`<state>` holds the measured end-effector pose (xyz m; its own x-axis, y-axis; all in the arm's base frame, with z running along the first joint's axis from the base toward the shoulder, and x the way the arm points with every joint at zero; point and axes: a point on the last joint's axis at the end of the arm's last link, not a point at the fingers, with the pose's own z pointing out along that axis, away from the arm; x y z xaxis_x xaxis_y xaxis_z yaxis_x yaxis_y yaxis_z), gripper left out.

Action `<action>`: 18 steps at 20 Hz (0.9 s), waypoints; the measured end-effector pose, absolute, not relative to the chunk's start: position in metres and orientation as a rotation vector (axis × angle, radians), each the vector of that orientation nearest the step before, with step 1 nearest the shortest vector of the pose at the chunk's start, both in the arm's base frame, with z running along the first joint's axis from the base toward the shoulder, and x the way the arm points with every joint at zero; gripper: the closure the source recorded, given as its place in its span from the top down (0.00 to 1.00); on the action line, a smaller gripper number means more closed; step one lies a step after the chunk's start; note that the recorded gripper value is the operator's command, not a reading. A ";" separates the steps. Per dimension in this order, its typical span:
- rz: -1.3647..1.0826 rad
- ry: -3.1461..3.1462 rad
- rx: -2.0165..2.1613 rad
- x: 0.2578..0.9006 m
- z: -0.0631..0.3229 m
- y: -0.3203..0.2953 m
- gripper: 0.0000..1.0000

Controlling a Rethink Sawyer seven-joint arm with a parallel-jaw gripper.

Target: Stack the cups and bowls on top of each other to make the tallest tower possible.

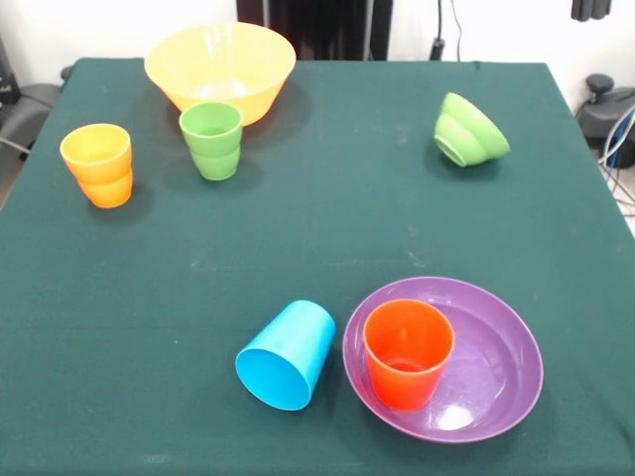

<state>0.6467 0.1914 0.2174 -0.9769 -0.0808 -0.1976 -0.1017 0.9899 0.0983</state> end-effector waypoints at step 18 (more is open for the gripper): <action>0.144 3.021 -0.021 0.637 0.148 0.153 0.00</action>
